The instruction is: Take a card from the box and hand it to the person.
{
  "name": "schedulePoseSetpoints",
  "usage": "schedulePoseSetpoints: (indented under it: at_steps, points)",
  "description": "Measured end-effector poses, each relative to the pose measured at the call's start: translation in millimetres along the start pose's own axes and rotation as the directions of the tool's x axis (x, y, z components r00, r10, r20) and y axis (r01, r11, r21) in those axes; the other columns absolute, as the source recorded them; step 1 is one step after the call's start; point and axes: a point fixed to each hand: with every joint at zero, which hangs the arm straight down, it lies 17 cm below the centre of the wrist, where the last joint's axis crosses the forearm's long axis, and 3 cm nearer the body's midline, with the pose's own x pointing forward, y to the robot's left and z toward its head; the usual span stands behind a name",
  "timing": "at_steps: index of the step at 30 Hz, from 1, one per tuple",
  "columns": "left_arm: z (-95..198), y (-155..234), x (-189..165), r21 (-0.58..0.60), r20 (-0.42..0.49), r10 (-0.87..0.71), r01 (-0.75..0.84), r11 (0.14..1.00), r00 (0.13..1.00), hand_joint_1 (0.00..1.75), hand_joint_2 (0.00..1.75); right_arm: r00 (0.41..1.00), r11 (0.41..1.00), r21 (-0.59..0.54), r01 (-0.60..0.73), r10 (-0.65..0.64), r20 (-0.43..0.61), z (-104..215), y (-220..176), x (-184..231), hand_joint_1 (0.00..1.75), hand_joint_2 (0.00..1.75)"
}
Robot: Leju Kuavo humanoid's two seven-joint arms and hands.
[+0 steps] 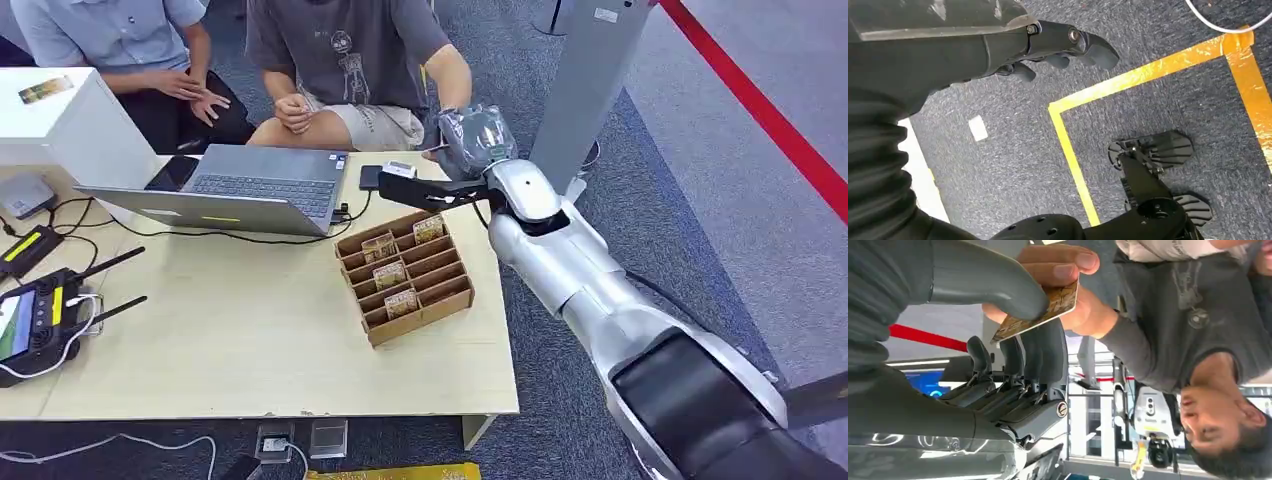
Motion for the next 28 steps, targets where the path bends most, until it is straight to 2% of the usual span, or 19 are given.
schedulePoseSetpoints:
  at_steps: [1,14,28]
  points:
    - [0,0,-1,0.000,-0.001,0.000,0.000,1.000,1.000,0.00,1.75,1.000,1.000,0.006,-0.005,0.005,-0.002,0,2,0,0.00,1.75]
    - [0,-3,-3,-0.009,0.011,0.007,-0.007,1.000,1.000,0.00,1.75,1.000,0.999,0.040,-0.015,0.014,0.019,0,17,16,0.00,1.75]
    - [0,-5,-9,-0.011,0.000,-0.001,0.001,1.000,1.000,0.00,1.75,1.000,1.000,0.018,-0.018,0.018,0.004,0,14,3,0.00,1.75]
